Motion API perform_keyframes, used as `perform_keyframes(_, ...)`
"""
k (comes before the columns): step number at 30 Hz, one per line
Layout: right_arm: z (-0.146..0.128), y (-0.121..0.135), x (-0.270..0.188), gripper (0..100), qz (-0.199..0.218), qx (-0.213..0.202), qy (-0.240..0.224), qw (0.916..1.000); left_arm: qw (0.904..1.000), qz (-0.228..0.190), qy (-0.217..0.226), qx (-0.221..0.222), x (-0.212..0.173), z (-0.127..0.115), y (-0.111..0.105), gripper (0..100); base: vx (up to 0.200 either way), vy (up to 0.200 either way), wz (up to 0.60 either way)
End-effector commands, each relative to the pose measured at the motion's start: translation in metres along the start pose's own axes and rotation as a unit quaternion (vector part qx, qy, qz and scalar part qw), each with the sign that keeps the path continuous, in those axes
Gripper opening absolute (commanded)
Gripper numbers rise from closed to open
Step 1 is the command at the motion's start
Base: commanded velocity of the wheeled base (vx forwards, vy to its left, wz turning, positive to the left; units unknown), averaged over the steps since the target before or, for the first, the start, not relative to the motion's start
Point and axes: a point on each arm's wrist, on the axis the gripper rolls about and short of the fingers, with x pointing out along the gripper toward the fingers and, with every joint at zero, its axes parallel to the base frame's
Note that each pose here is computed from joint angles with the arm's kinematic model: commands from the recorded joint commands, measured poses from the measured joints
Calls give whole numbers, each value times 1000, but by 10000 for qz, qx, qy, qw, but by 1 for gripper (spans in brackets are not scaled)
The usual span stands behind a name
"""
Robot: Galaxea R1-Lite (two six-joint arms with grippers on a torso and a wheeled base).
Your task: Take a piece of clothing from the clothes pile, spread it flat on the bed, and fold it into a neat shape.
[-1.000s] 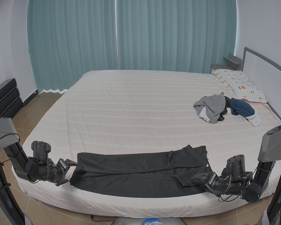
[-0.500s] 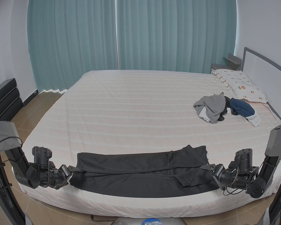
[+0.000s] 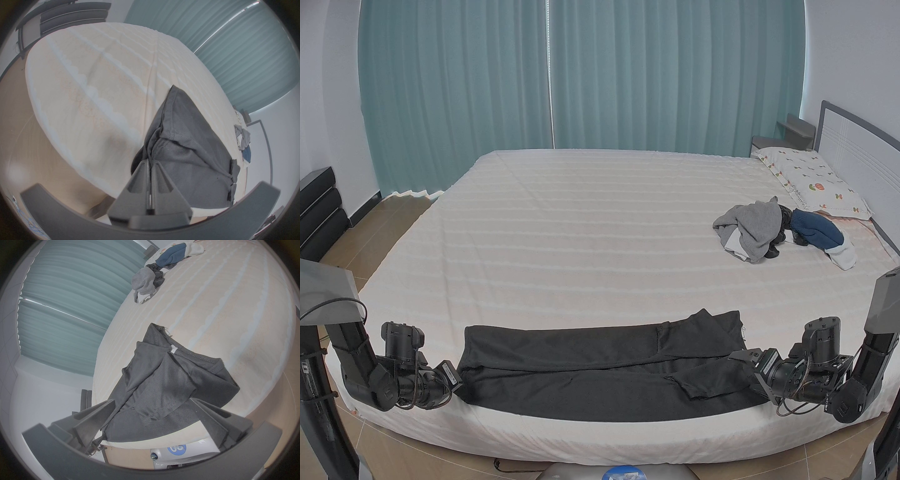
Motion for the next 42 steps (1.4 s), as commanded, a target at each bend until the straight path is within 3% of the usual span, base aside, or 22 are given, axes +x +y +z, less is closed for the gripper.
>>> perform_keyframes(1, 0, 0, 0, 100, -5, 1, 3, 10000, 9998, 143, 121, 84, -4, -8, 7, 0, 0, 0, 0)
perform_keyframes(12, -1, -1, 1, 100, -15, -1, 17, 10000, 9992, 368, -31, 180, -4, -7, 9, 0, 0, 0, 0)
perform_keyframes(13, 0, 0, 1, 100, -9, -2, 13, 10000, 9992, 368, -31, 172, -4, -7, 9, 100, 0, 0, 0)
perform_keyframes(16, 0, -1, 1, 100, -18, 3, 11, 10000, 9992, 360, -57, 156, -4, -6, 9, 100, 0, 0, 0)
perform_keyframes(23, 0, -1, 2, 100, -20, 4, 21, 10000, 9975, 3, -693, -146, -26, 22, 7, 100, 0, 0, 0)
perform_keyframes(28, -1, -2, 3, 100, -50, 8, 31, 10000, 9929, -379, -1045, -419, -29, 43, -11, 100, 0, 0, 0)
perform_keyframes(34, -1, -2, 3, 100, -57, 9, 35, 10000, 9953, -553, -733, -321, -14, 52, -39, 100, 0, 0, 0)
perform_keyframes(37, -1, -2, 3, 100, -57, 9, 35, 10000, 9956, -546, -697, -315, -13, 52, -40, 100, 0, 0, 0)
perform_keyframes(38, -1, -2, 3, 100, -63, 10, 38, 10000, 9978, -438, -445, -232, 3, 48, -45, 100, 0, 0, 0)
perform_keyframes(42, -1, -4, 5, 100, -89, 14, 54, 9999, 9990, -323, -273, -116, 18, 39, -44, 100, 0, 0, 0)
